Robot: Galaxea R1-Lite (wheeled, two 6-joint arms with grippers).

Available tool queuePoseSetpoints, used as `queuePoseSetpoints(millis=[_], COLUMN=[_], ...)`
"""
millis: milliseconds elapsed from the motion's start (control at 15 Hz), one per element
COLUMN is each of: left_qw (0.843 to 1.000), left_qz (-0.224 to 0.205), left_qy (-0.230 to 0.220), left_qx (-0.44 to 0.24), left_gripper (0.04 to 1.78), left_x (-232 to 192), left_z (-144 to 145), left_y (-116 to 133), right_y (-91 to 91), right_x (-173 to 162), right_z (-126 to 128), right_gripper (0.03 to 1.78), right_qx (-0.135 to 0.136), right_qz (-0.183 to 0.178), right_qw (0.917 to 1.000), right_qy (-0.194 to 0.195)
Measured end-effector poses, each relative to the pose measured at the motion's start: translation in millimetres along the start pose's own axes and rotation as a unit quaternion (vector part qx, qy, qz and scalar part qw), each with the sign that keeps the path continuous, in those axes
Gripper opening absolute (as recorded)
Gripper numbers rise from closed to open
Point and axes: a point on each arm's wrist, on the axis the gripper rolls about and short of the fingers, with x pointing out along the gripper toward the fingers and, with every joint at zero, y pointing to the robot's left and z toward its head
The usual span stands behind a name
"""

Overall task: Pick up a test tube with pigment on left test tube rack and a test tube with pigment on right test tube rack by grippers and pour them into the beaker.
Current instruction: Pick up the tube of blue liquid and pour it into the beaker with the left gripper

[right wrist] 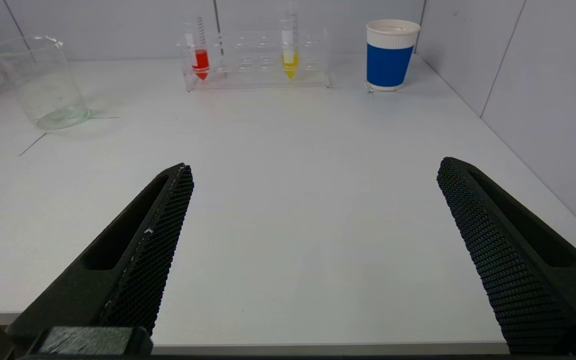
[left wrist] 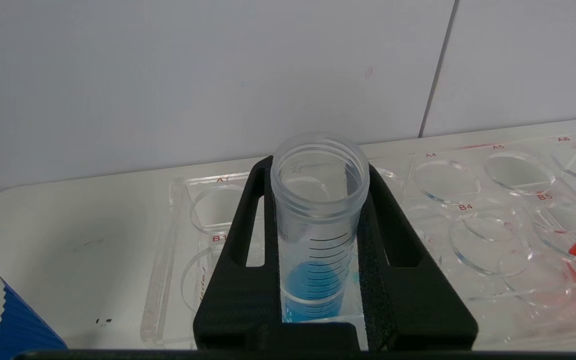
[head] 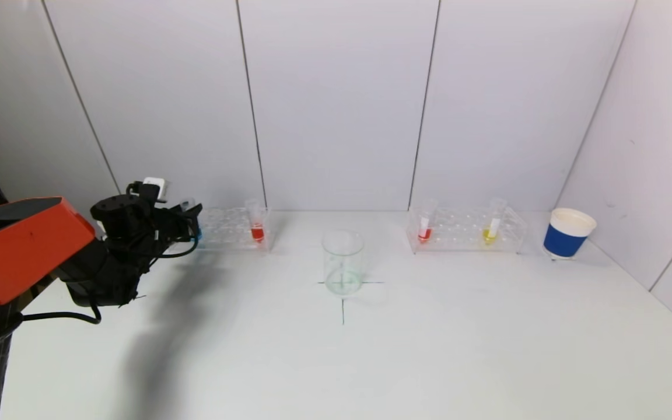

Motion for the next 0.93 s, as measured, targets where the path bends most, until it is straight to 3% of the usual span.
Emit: queuePoseSetpoints(millis=[400, 933], left_qw=[1.000, 1.000], left_qz=[0.001, -0.012], left_qy=[0.000, -0.022], left_qx=[0.000, 0.005], left_gripper=[0.45, 0.45], left_x=[-4.4, -25.0], left_z=[25.4, 136.6], left_y=[0.9, -10.2], right_y=[0.0, 0.0], right_x=[0.0, 0.0], right_z=[0.0, 0.0], right_gripper=[1.77, 1.77], right_qx=[0.000, 0.000], right_qz=[0.000, 0.000], right_qw=[1.0000, 1.0000], right_qy=[0.000, 0.000])
